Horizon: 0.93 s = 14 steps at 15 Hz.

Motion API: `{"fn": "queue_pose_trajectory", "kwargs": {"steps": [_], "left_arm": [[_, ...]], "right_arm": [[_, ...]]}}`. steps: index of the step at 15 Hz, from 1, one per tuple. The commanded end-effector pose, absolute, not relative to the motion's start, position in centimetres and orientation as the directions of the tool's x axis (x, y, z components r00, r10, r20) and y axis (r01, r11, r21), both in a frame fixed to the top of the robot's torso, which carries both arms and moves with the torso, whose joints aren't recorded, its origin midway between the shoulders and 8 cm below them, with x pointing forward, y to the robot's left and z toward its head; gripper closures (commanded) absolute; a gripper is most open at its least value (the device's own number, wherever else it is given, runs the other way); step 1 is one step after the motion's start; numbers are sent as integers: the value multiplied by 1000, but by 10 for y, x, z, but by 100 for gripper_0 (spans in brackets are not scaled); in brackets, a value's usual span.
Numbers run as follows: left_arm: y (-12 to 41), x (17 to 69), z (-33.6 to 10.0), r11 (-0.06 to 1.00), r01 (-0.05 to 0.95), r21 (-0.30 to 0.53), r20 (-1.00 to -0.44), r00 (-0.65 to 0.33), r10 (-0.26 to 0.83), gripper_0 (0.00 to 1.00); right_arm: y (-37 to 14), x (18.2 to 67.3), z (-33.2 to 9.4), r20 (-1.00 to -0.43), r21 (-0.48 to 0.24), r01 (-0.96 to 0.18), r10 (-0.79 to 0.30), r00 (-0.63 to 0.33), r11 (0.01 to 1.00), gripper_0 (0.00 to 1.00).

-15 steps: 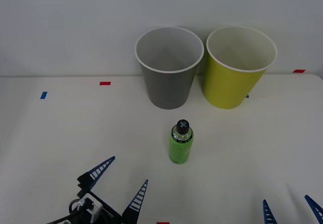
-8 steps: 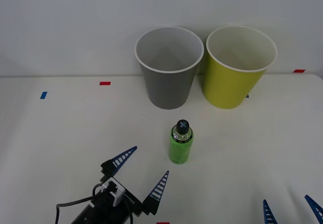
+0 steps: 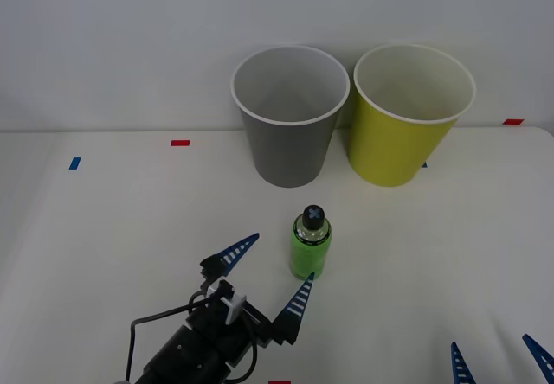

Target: Put cans in the gray bin and PET bottles in the light green bin.

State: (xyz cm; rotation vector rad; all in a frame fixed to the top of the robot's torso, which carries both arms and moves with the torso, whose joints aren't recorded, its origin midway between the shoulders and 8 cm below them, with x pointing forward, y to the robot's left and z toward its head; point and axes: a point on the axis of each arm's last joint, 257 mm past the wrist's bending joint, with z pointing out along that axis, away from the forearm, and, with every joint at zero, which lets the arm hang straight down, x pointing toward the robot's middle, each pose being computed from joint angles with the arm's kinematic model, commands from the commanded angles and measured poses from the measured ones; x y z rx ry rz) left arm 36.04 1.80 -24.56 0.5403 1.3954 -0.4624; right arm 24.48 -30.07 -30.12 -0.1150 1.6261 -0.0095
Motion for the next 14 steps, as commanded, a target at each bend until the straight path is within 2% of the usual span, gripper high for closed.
{"fn": "queue_pose_trajectory", "kwargs": {"steps": [1, 14], "left_arm": [[4, 365, -241, 784, 616, 80, -993, 120, 8, 0], [-40, 388, -230, 762, 644, 64, -997, 76, 20, 0]], "right_arm": [[-301, 245, -301, -995, -77, -69, -80, -54, 995, 3], [-301, 245, -301, -995, -77, -69, -80, -54, 995, 3]]}}
